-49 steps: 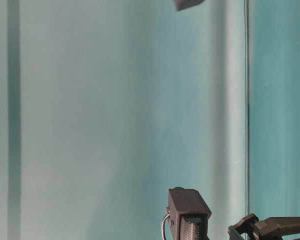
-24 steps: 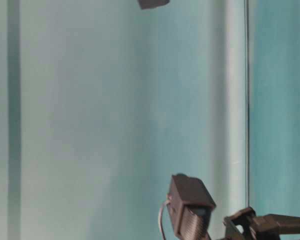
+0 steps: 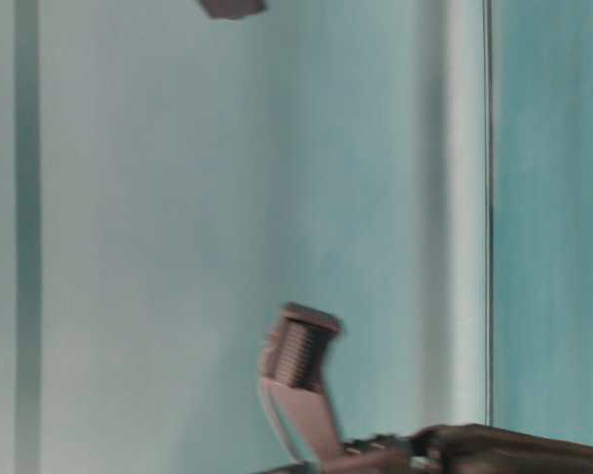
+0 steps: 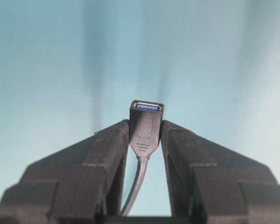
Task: Insert the USB using both arms.
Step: 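Lift both held cable ends and bring them face to face in midair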
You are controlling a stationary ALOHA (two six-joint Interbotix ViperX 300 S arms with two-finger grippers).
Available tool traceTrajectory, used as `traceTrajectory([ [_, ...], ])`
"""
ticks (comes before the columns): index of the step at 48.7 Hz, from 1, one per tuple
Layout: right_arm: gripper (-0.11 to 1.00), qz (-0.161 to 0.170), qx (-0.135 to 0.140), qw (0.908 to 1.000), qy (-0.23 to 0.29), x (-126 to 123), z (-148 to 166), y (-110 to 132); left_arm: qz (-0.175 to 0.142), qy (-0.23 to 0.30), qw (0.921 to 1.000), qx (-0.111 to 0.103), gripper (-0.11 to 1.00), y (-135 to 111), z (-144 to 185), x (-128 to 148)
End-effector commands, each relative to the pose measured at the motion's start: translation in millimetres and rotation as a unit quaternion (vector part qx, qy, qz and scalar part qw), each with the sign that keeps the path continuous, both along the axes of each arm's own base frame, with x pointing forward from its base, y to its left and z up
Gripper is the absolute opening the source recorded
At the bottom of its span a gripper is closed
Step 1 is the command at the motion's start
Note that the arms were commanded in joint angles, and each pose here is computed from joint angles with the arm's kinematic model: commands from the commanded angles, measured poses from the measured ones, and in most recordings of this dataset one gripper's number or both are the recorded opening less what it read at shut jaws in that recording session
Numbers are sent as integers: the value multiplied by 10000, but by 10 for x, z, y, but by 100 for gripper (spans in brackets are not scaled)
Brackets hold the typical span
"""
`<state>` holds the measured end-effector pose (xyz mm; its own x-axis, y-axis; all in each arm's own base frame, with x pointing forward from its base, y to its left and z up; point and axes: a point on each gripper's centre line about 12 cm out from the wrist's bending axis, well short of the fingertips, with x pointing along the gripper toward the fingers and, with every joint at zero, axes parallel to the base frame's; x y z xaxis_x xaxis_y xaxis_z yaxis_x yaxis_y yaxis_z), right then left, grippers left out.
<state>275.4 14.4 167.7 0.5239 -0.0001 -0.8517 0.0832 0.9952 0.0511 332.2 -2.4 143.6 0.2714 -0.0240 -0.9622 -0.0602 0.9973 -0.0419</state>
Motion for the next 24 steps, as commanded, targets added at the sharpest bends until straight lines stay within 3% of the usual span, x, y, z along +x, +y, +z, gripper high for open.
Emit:
traceTrajectory([
  [1,20,-25,-8,9994,-354,39,229,-26,161,-540,9984,-75,30,-4,348,58],
  [4,20,33,-132,9988,-461,21,315,-48,325,-906,9952,-163,30,31,535,46],
  [10,20,251,-708,9947,-700,-3,559,-132,867,-1412,9853,-406,30,231,841,-51],
  [17,20,263,-1454,9877,-518,-43,754,-286,1354,-1588,9768,-480,30,521,1115,-255],
  [21,20,228,-1845,9818,-384,-50,823,-363,1411,-1499,9774,-485,30,680,1298,-338],
  [24,20,199,-2105,9767,-360,-47,871,-416,1380,-1467,9776,-607,30,775,1457,-342],
])
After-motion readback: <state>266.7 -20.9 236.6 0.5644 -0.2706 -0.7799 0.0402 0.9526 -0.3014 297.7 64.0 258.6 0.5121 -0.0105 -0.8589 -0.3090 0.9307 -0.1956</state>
